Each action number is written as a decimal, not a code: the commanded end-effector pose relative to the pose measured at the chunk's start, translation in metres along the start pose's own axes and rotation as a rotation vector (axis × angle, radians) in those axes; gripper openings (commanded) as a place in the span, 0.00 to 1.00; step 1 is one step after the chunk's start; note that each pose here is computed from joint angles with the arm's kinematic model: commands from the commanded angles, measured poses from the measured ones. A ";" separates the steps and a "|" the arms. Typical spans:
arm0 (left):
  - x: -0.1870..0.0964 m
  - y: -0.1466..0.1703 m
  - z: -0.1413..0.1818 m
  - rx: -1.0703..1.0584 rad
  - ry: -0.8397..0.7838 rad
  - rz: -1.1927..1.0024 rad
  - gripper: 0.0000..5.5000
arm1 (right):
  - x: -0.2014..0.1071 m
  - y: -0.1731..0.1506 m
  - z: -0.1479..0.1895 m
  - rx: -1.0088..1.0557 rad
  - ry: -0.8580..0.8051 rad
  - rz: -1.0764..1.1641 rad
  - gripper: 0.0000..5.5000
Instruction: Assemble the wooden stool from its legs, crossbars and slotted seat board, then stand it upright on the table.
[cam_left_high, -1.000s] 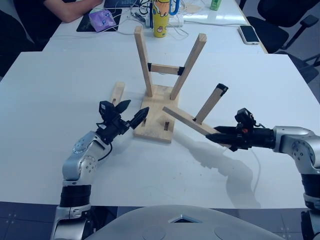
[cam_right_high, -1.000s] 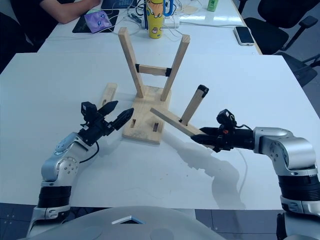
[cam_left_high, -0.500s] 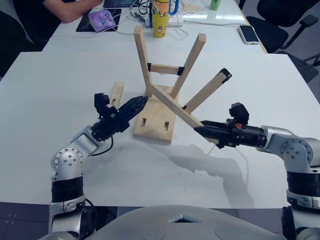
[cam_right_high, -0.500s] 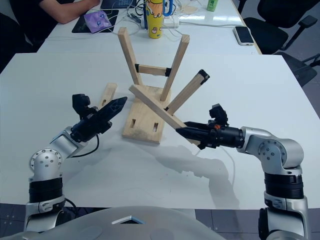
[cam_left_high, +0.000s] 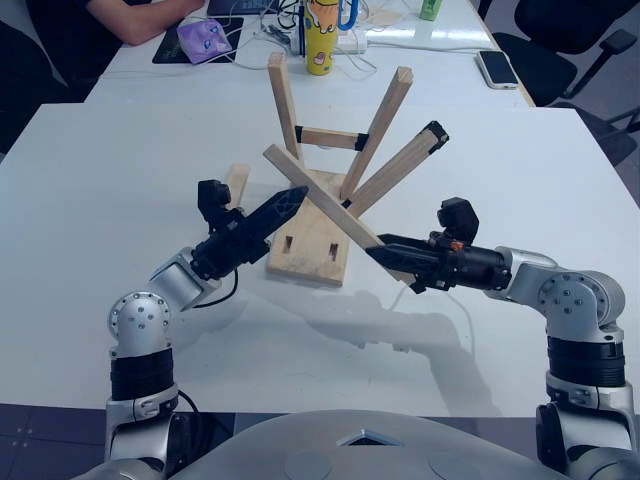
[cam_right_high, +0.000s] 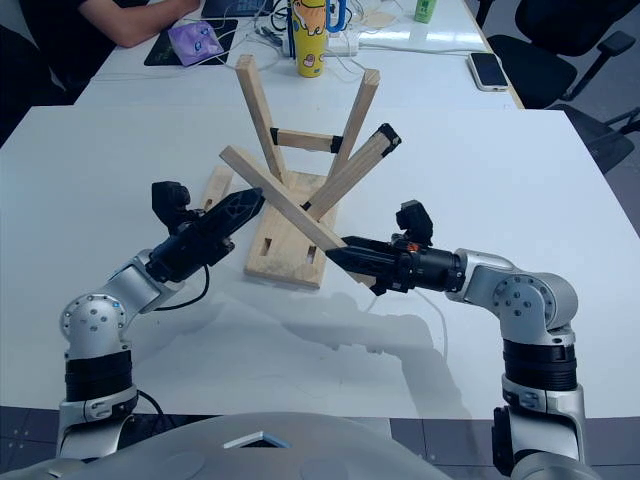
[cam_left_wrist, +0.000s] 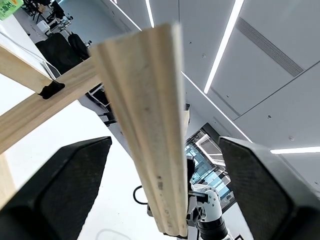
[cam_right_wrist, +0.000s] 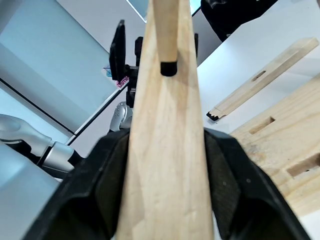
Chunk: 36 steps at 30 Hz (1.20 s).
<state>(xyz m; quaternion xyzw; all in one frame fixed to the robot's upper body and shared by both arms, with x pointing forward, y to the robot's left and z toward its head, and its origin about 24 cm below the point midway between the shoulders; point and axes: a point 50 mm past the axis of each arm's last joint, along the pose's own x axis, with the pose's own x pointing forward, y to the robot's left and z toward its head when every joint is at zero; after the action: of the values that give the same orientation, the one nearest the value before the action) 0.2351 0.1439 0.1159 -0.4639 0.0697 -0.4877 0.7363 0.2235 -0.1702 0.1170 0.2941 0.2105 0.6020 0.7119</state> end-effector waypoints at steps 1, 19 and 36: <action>0.008 -0.007 0.001 0.008 0.016 -0.041 0.73 | 0.007 0.006 0.001 0.036 -0.008 0.078 0.38; 0.003 -0.014 0.011 0.005 0.019 -0.077 0.41 | 0.001 0.011 -0.002 0.129 -0.013 0.109 0.38; -0.003 -0.014 0.016 0.031 0.026 -0.080 0.37 | -0.006 0.001 -0.008 0.110 -0.014 0.019 0.52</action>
<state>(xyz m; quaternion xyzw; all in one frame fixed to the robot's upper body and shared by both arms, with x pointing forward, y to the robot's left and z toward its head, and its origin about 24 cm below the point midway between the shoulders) 0.2332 0.1499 0.1299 -0.4517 0.0670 -0.5214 0.7209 0.2151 -0.1674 0.1149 0.3469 0.2256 0.6141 0.6720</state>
